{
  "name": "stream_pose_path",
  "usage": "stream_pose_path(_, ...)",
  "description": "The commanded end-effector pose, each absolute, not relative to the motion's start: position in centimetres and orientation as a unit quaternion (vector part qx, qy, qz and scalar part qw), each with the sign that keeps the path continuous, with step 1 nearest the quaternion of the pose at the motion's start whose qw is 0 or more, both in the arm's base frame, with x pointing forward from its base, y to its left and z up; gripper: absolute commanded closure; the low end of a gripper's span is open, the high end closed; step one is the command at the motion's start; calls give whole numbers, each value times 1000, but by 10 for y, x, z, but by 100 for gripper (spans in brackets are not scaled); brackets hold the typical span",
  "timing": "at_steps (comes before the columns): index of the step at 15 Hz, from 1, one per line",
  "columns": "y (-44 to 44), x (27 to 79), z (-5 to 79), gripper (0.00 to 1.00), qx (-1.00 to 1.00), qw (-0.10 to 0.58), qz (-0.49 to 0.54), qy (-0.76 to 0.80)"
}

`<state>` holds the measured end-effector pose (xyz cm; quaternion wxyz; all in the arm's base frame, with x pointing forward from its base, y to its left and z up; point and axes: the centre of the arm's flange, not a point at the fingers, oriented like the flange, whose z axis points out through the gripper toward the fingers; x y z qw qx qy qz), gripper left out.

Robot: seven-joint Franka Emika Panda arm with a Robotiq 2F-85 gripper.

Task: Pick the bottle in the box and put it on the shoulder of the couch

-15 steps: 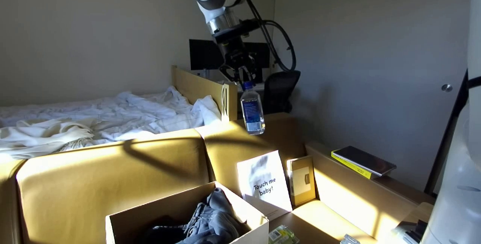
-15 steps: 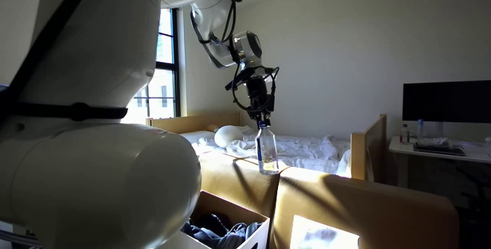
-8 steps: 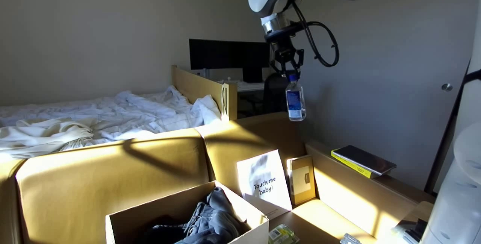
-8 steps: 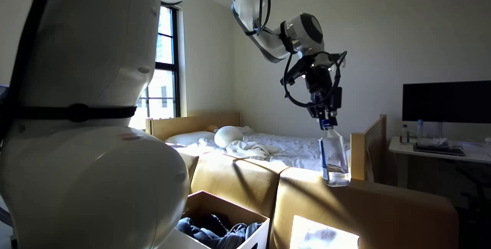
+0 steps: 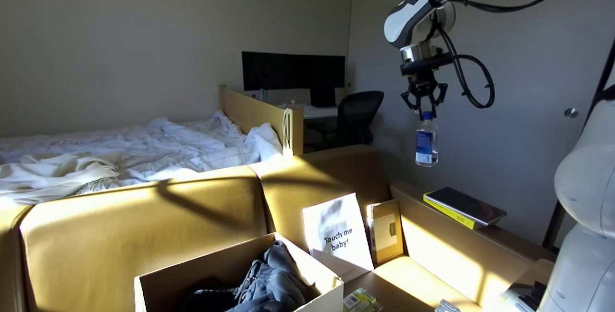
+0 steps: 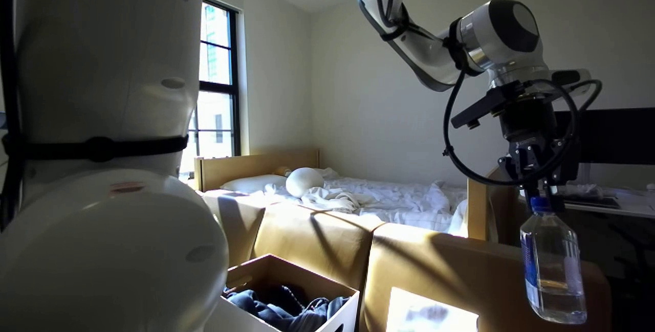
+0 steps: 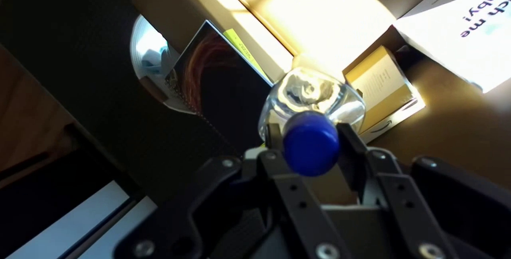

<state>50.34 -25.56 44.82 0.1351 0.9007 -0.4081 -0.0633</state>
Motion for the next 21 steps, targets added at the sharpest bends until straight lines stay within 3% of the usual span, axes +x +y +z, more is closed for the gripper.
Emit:
stream_pose_path(1,-229,505,444,86,909,140,-66,-386)
stream_pose_path(4,-175,508,435,86,921,189,-48,-338)
stream_pose_path(5,-206,518,437,63,916,169,-64,-357)
stream_pose_path(7,-178,523,430,63,921,182,-63,-338)
stream_pose_path(8,-173,523,430,86,922,183,-63,-334)
stream_pose_path(16,-328,564,462,86,852,124,-30,-508)
stream_pose_path(21,-382,606,425,87,798,81,50,-595)
